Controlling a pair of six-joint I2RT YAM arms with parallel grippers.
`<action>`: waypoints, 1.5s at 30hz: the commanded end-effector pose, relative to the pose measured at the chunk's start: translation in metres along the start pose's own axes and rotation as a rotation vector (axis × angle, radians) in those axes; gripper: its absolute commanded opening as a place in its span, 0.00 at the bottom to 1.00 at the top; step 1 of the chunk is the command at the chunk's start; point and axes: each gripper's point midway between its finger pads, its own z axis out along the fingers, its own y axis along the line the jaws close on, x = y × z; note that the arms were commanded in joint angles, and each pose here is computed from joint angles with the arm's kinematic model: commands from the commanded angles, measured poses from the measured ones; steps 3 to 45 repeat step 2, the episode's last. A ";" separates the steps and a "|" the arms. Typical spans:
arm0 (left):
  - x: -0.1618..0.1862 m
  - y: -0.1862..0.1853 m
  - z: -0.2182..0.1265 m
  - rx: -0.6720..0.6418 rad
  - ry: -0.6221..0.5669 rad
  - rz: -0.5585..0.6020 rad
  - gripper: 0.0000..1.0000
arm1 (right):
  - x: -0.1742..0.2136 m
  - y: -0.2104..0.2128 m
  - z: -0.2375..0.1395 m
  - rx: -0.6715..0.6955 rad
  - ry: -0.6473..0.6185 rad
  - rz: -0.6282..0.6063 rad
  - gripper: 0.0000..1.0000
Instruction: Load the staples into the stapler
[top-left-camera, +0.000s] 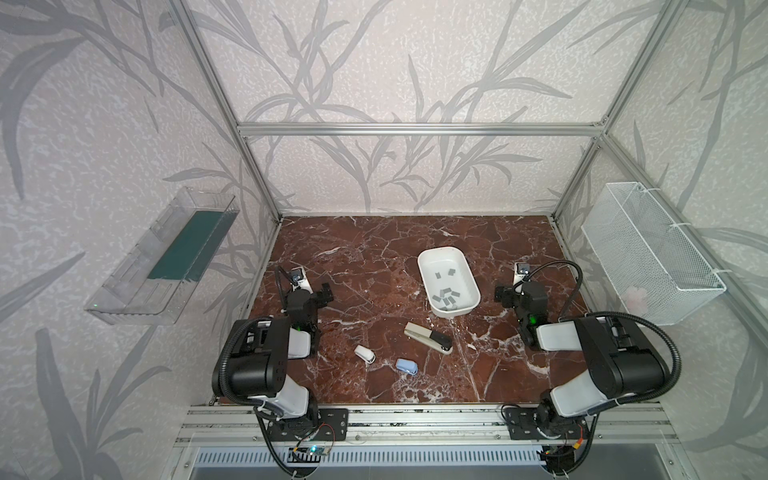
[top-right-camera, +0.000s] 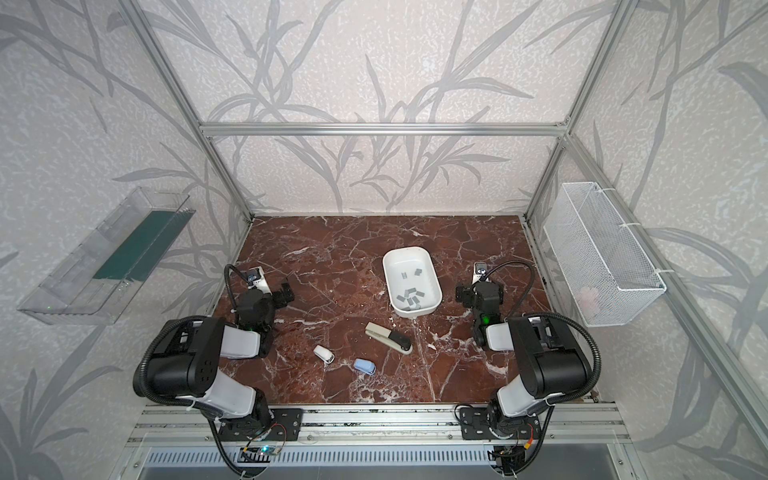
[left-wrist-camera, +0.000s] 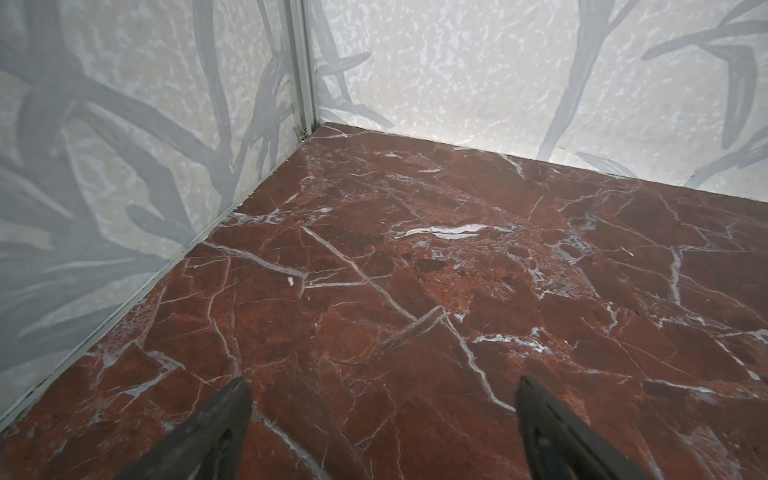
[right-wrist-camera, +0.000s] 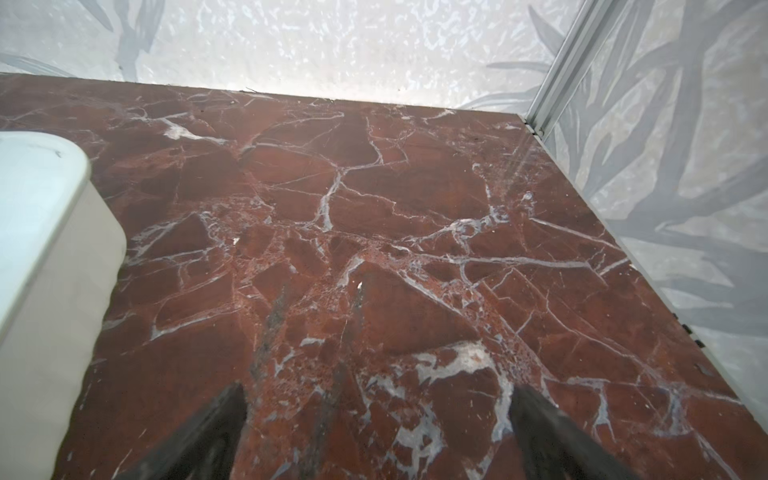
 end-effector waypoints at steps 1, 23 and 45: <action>-0.010 -0.014 0.007 0.072 0.003 0.028 0.99 | -0.017 0.005 0.000 -0.018 -0.033 -0.015 0.99; -0.010 -0.016 0.007 0.092 0.002 0.032 0.99 | -0.017 0.005 0.001 -0.017 -0.042 -0.018 0.99; -0.010 -0.016 0.007 0.092 0.002 0.032 0.99 | -0.017 0.005 0.001 -0.017 -0.042 -0.018 0.99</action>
